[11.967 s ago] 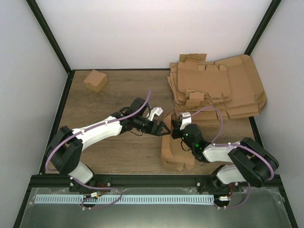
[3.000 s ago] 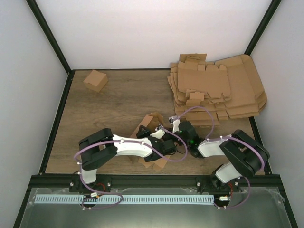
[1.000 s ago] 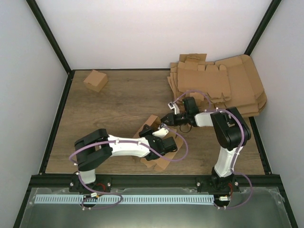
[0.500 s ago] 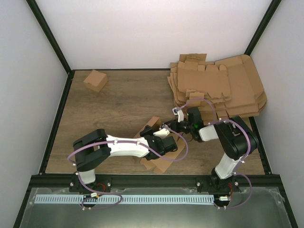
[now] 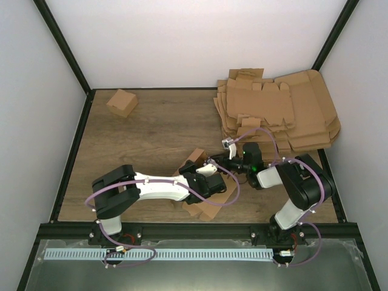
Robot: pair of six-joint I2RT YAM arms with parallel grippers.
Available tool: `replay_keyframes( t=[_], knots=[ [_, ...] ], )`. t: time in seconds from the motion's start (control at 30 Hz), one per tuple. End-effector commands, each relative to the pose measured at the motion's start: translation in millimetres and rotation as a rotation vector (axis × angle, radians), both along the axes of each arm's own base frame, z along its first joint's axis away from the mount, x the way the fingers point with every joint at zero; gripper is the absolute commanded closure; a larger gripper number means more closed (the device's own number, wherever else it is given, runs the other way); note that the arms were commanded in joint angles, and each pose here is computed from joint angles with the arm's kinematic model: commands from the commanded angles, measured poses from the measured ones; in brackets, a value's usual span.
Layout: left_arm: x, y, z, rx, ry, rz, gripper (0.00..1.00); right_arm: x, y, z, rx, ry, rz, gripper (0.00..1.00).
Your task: Fold the paper box
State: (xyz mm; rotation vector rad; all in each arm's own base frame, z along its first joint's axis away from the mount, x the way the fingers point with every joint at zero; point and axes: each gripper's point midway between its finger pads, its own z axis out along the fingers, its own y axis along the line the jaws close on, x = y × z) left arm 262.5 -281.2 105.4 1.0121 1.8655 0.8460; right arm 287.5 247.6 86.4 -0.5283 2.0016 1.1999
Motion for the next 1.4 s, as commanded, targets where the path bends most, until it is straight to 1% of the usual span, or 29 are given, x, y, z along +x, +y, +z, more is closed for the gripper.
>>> replay_keyframes(
  t=[0.0,0.1,0.17,0.27,0.4,0.6,0.67,0.77,0.93,1.03,1.13,1.3,1.33,1.37],
  knots=[
    [0,-4,5,-0.042,0.001,-0.014,0.96,7,7,15,-0.001,-0.110,0.019,0.62],
    [-1,-7,4,-0.053,0.018,-0.034,0.96,14,10,8,-0.021,-0.109,0.021,0.50],
    [-2,-10,2,-0.061,0.030,-0.043,0.96,18,11,3,-0.036,-0.104,0.019,0.46],
    [-2,-13,0,-0.060,0.041,-0.052,0.96,18,14,1,-0.039,-0.121,0.027,0.45],
    [-4,-17,-4,-0.061,0.070,-0.079,0.96,7,21,3,-0.035,-0.168,0.061,0.44],
    [-3,-19,-5,-0.051,0.080,-0.095,0.96,4,27,-4,-0.064,-0.203,0.047,0.45],
    [-3,-20,-6,-0.046,0.082,-0.097,0.96,4,31,-6,-0.094,-0.224,0.037,0.47],
    [-3,-20,-6,-0.047,0.085,-0.099,0.96,5,36,-9,-0.145,-0.251,0.007,0.53],
    [-3,-20,-1,-0.046,0.081,-0.101,0.96,18,31,-7,-0.165,-0.262,-0.088,0.61],
    [-3,-21,2,-0.056,0.081,-0.105,0.96,24,28,-6,-0.186,-0.271,-0.134,0.64],
    [-4,-23,4,-0.069,0.088,-0.114,0.96,25,27,-7,-0.203,-0.277,-0.164,0.69],
    [-4,-26,2,-0.067,0.094,-0.119,0.96,20,27,-3,-0.197,-0.285,-0.179,0.75],
    [-4,-28,2,-0.076,0.101,-0.122,0.93,20,27,-2,-0.199,-0.288,-0.185,0.76],
    [-6,-30,2,-0.095,0.124,-0.127,0.87,19,27,-1,-0.202,-0.292,-0.191,0.76]
  ],
)
